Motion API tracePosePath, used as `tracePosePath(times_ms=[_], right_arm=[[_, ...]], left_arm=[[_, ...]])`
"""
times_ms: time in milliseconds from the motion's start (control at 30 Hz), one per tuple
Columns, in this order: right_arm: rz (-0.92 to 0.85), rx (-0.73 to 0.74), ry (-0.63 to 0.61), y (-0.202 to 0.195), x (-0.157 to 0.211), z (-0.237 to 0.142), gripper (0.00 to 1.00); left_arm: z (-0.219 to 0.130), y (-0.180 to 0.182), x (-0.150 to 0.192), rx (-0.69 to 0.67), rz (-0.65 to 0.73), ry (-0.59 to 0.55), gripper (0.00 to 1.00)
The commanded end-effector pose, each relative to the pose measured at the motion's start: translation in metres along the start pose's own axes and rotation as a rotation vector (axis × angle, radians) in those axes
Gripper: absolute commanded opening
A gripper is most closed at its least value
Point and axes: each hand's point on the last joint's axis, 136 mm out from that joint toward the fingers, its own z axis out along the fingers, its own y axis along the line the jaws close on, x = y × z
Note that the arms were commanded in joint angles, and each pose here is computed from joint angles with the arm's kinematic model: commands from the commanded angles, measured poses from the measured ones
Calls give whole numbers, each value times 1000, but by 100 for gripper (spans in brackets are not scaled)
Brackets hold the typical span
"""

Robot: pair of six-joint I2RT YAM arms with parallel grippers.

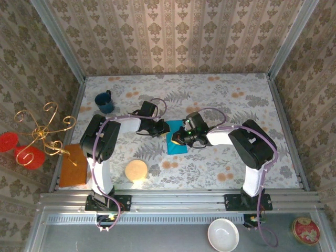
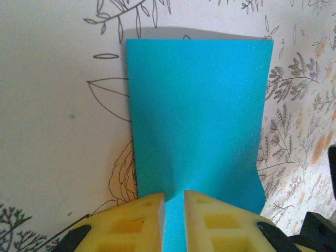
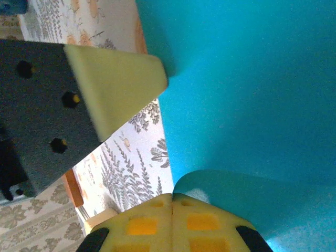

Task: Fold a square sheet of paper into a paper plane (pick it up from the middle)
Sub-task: Fold the triangle a second time at the center of the table.

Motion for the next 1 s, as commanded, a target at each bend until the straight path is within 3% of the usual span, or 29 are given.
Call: tracePosePath(times_ms=[0,967], right_arm=[[13,10,-36,-2,-7,5,4],[6,8,-4,-5,-6,16,4]], left_arm=[[10,19,18,-59,-21,57,18],[11,19,19,-65,-24,65,18]])
